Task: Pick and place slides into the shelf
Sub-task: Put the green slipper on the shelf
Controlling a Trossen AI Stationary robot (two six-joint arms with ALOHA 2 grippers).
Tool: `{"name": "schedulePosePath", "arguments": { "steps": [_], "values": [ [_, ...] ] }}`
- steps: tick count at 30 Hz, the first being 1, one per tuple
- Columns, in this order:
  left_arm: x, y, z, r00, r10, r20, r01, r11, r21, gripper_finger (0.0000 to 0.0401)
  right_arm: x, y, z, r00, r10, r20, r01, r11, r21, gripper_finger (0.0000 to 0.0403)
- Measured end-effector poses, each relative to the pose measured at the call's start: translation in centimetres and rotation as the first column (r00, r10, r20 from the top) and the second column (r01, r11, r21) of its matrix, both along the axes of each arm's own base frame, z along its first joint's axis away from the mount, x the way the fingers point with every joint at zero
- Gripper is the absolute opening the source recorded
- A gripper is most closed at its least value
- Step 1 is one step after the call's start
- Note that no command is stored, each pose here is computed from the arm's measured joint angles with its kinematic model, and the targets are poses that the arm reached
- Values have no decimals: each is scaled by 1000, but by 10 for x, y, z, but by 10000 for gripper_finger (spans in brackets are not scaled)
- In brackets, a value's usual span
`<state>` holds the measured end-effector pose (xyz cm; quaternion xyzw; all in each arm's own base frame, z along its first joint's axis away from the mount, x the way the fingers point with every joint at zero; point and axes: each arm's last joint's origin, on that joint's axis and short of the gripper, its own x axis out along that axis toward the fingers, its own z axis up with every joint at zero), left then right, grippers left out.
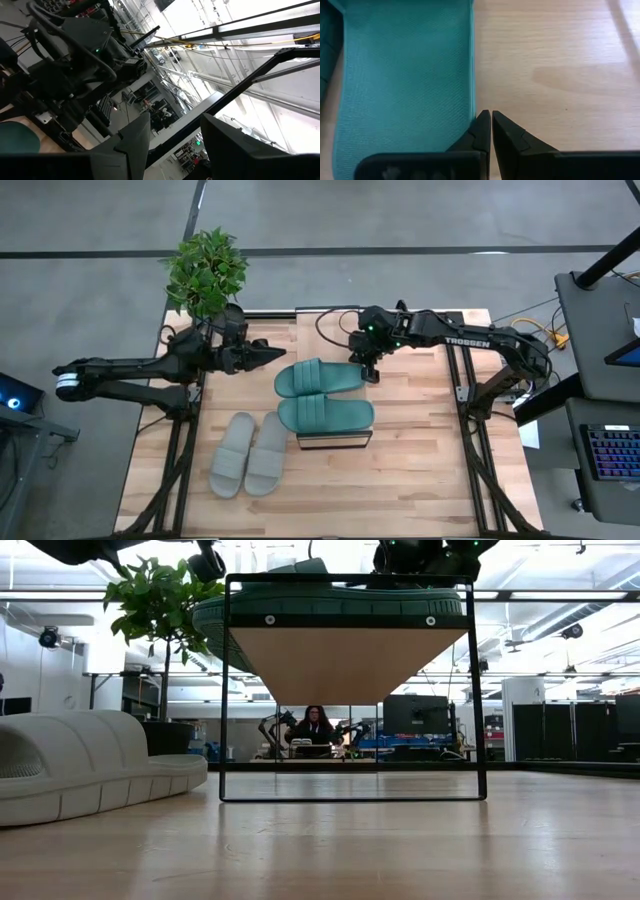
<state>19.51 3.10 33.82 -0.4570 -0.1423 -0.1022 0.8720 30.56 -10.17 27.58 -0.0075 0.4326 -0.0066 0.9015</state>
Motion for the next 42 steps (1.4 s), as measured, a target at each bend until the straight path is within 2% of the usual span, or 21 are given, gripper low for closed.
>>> {"name": "schedulePosePath", "arguments": {
  "steps": [6,17,21,26,30,42],
  "values": [
    [0,0,0,1000,0,1,0,1000,1,160,0,2,3,1000,23,11,-24,998,51,8],
    [0,0,0,1000,-2,1,2,1000,3,160,0,15,5,997,64,-39,-61,996,70,9],
    [-1,0,0,1000,-3,2,3,1000,3,160,-1,13,7,997,72,-37,-71,997,32,8],
    [-1,0,0,1000,-3,3,3,1000,3,160,1,0,27,998,60,26,-59,998,-32,8],
    [-1,0,0,1000,-3,3,3,1000,3,160,12,-12,35,992,81,95,-74,995,-69,8],
    [-1,0,0,1000,-3,3,3,1000,3,160,61,-36,24,978,155,140,-161,987,31,8]
  ]
}}
